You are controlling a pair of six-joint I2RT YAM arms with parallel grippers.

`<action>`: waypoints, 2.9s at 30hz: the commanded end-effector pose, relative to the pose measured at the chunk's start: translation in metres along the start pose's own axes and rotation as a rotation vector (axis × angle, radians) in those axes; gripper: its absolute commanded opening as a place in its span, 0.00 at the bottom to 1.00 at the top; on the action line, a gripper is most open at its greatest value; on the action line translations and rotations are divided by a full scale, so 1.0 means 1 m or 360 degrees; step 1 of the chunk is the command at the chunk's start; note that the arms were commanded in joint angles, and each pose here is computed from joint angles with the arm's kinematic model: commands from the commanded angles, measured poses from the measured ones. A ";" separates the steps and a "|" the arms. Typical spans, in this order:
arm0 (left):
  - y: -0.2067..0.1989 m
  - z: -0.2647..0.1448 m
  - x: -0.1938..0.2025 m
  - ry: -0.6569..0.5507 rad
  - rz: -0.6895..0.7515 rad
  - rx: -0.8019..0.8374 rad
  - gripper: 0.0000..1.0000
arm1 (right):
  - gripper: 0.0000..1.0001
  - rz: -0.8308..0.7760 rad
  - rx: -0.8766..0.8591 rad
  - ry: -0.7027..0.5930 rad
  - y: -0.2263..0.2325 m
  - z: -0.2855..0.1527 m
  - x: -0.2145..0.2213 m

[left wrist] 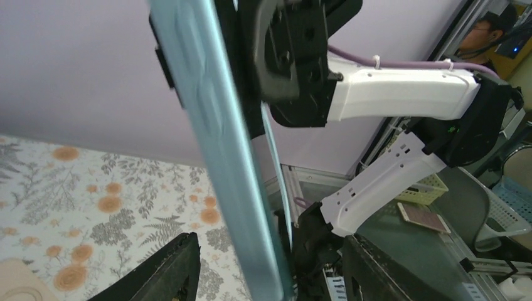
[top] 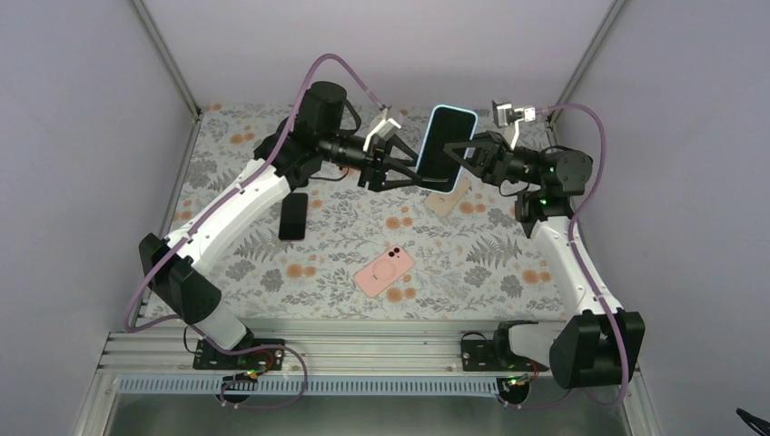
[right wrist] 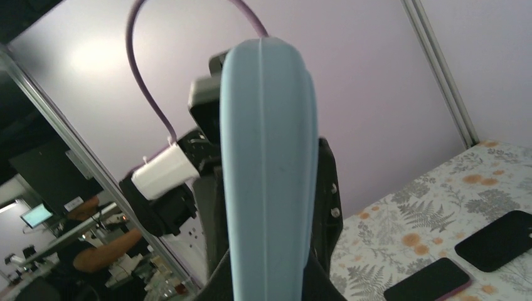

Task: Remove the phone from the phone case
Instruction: Remove the phone case from the phone.

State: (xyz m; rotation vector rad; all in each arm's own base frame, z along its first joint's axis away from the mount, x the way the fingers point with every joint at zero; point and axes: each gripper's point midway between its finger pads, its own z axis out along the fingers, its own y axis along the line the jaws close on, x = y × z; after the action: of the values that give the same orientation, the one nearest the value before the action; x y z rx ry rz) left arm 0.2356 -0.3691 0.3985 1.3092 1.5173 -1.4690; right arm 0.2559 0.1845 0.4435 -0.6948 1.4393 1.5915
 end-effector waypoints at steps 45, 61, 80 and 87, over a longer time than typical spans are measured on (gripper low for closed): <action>0.027 -0.005 -0.018 -0.0062 -0.0090 -0.0011 0.02 | 0.24 -0.0225 0.0145 0.0284 -0.011 0.019 0.028; 0.032 -0.006 -0.011 -0.0049 -0.0089 -0.0035 0.32 | 0.04 -0.0211 0.0080 0.0297 -0.006 0.024 0.017; 0.004 -0.018 0.007 -0.0036 -0.0112 0.0102 0.46 | 0.04 0.0027 0.0081 0.0061 0.001 0.002 -0.050; 0.011 -0.020 0.003 -0.0068 -0.0117 0.0029 0.46 | 0.04 0.0076 0.0101 0.0019 -0.002 -0.002 -0.053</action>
State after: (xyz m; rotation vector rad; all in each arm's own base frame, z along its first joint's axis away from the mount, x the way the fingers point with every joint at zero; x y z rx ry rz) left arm 0.2489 -0.3530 0.3806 1.2430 1.5968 -1.5794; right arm 0.2874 0.1724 0.4749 -0.6513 1.5523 1.5663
